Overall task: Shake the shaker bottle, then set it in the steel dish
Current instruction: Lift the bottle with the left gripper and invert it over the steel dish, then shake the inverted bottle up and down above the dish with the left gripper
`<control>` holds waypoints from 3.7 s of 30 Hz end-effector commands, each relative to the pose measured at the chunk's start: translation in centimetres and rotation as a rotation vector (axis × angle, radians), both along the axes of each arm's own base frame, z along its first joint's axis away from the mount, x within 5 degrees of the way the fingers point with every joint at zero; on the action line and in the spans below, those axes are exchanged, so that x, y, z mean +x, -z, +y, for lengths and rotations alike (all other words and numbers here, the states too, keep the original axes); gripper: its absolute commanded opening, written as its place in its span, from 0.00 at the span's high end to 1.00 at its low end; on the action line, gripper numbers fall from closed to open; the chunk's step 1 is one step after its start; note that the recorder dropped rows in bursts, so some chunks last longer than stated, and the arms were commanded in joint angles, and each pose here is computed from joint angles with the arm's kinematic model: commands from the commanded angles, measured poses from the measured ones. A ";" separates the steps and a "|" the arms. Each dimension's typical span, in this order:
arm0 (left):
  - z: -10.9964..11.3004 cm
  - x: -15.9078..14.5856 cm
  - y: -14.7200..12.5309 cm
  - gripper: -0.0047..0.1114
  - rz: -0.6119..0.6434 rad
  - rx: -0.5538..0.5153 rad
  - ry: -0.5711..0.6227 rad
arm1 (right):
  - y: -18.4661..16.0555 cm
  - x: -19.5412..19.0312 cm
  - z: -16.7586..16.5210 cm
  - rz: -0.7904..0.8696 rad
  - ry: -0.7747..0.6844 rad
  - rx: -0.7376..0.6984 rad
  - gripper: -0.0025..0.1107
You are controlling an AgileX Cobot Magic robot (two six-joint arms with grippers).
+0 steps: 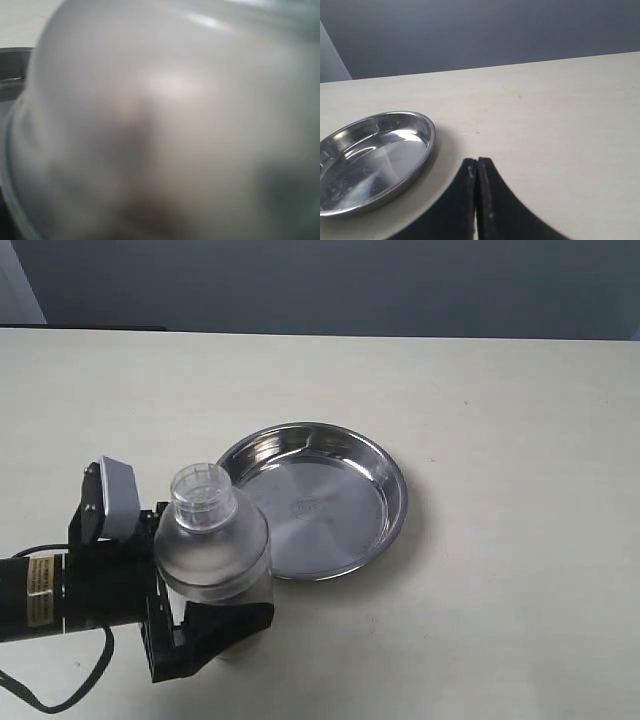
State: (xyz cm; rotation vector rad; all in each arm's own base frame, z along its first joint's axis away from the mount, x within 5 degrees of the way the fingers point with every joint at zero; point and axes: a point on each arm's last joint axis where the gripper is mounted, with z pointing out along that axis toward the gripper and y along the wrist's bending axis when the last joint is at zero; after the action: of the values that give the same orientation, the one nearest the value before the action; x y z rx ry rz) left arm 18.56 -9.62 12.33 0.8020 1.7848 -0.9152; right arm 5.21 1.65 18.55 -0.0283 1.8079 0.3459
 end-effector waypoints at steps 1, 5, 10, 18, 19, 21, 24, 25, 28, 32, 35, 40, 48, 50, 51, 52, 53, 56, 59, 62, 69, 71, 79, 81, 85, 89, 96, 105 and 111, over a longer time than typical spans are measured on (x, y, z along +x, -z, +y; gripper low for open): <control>-0.1 0.0 0.0 0.08 0.005 -0.011 0.008 | -0.1 0.0 0.0 -0.012 0.001 0.002 0.98; -0.1 0.0 0.0 0.42 0.000 -0.009 0.007 | -0.1 0.0 0.0 -0.012 0.001 0.002 0.98; -0.4 -0.6 0.0 0.95 -0.040 0.019 0.091 | -0.1 0.0 0.0 -0.012 0.001 0.002 0.98; 0.0 0.3 -0.1 0.96 -0.007 -0.009 -0.024 | -0.1 0.0 0.0 -0.012 0.001 0.002 0.98; 0.1 0.5 -0.1 0.96 0.018 -0.027 -0.061 | -0.1 0.0 0.0 -0.012 0.001 0.002 0.98; 0.3 0.7 -0.2 0.96 0.047 -0.051 -0.104 | -0.1 0.0 0.0 -0.012 0.001 0.002 0.98; 0.3 0.7 -0.5 0.96 0.056 -0.067 -0.112 | -0.1 0.0 0.0 -0.012 0.001 0.002 0.98; 0.2 0.7 -0.7 0.96 0.068 -0.081 -0.114 | -0.1 0.0 0.0 -0.012 0.001 0.002 0.98; 0.2 0.6 -1.6 0.96 0.070 -0.115 -0.123 | -0.1 0.0 0.0 -0.012 0.001 0.002 0.98; 0.4 0.6 -3.5 0.96 0.006 -0.157 -0.153 | -0.1 0.0 0.0 -0.012 0.001 0.002 0.98; 0.8 0.8 -5.9 0.96 -0.080 -0.218 -0.211 | -0.1 0.0 0.0 -0.012 0.001 0.002 0.98; 0.9 2.1 -12.2 0.96 -0.327 -0.331 -0.226 | -0.1 0.0 0.0 -0.012 0.001 0.002 0.98; 0.3 7.1 -13.5 0.96 -0.208 -0.145 -0.279 | -0.1 0.0 0.0 -0.012 0.001 0.002 0.98; -0.7 7.2 -11.2 0.96 -0.126 -0.157 -0.208 | -0.1 0.0 0.0 -0.012 0.001 0.002 0.98; -1.2 7.1 -11.0 0.96 -0.124 -0.211 -0.165 | -0.1 0.0 0.0 -0.012 0.001 0.002 0.98; -1.6 6.9 -11.4 0.96 -0.152 -0.276 -0.128 | -0.1 0.0 0.0 -0.012 0.001 0.002 0.98; -1.7 7.0 -12.4 0.96 -0.200 -0.342 -0.111 | -0.1 0.0 0.0 -0.012 0.001 0.002 0.98; -1.6 7.2 -16.3 0.96 -0.331 -0.402 -0.110 | -0.1 0.0 0.0 -0.012 0.001 0.002 0.98; -2.3 7.6 -14.9 0.96 -0.253 -0.200 -0.175 | -0.1 0.0 0.0 -0.012 0.001 0.002 0.98; -3.7 8.0 -11.5 0.96 -0.124 -0.107 -0.171 | -0.1 0.0 0.0 -0.012 0.001 0.002 0.98; -4.2 7.7 -16.4 0.96 -0.273 -0.108 -0.168 | -0.1 0.0 0.0 -0.012 0.001 0.002 0.98; -4.9 8.0 -12.8 0.96 -0.151 -0.018 -0.167 | -0.1 0.0 0.0 -0.012 0.001 0.002 0.98; -4.7 7.3 -19.7 0.96 -0.305 -0.091 -0.176 | -0.1 0.0 0.0 -0.012 0.001 0.002 0.98; -4.8 8.1 -15.2 0.96 -0.137 -0.036 -0.190 | -0.1 0.0 0.0 -0.012 0.001 0.002 0.98; -5.7 7.3 -19.7 0.96 -0.288 -0.240 -0.042 | -0.1 0.0 0.0 -0.012 0.001 0.002 0.98; -5.6 7.6 -18.2 0.96 -0.243 -0.042 -0.174 | -0.1 0.0 0.0 -0.012 0.001 0.002 0.98; -6.0 7.2 -20.3 0.96 -0.318 -0.143 -0.175 | -0.1 0.0 0.0 -0.012 0.001 0.002 0.98; -6.0 7.3 -19.0 0.96 -0.222 -0.027 -0.246 | -0.1 0.0 0.0 -0.012 0.001 0.002 0.98; -6.6 5.9 -21.4 0.96 -0.324 -0.217 -0.159 | -0.1 0.0 0.0 -0.012 0.001 0.002 0.98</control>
State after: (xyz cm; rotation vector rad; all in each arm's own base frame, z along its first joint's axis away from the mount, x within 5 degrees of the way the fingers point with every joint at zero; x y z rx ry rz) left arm 25.57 -16.30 27.41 0.6625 1.6718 -0.7855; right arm 5.21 1.65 18.55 -0.0282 1.8079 0.3459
